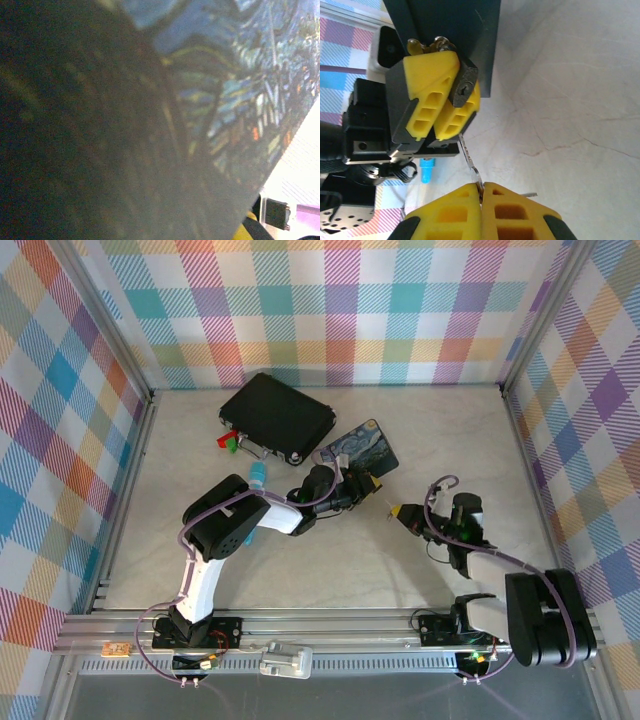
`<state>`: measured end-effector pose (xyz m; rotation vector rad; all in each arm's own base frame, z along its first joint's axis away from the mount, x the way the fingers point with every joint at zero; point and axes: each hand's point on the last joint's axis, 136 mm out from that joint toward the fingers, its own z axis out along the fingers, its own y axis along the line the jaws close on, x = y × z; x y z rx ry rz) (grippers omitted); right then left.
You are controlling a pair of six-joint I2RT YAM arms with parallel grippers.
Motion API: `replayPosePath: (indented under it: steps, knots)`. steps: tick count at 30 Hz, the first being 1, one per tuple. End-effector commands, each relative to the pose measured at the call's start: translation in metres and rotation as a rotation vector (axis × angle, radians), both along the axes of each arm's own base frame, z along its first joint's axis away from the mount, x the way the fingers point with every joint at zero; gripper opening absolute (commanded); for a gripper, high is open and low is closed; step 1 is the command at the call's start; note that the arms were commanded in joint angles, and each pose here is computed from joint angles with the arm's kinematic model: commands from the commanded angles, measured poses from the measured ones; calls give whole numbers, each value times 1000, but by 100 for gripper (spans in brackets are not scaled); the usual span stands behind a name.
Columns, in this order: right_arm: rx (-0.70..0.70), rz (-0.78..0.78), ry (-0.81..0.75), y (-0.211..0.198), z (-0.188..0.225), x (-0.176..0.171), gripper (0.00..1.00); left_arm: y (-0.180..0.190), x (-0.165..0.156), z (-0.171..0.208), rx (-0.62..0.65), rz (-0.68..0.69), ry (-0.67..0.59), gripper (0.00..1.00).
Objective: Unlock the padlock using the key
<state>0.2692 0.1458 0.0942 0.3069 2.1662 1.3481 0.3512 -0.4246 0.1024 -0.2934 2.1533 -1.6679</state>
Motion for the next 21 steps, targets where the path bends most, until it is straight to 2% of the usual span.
replayPosePath:
  steps: [1,8,21]
  knots:
    - [70,46,-83,9,24,11,0,-2,-2,12,-78,-13,1,0]
    - [112,74,-86,15,27,25,0,-1,0,9,-74,-4,4,0]
    - [88,61,-46,13,17,31,0,-1,2,11,-82,7,3,0]
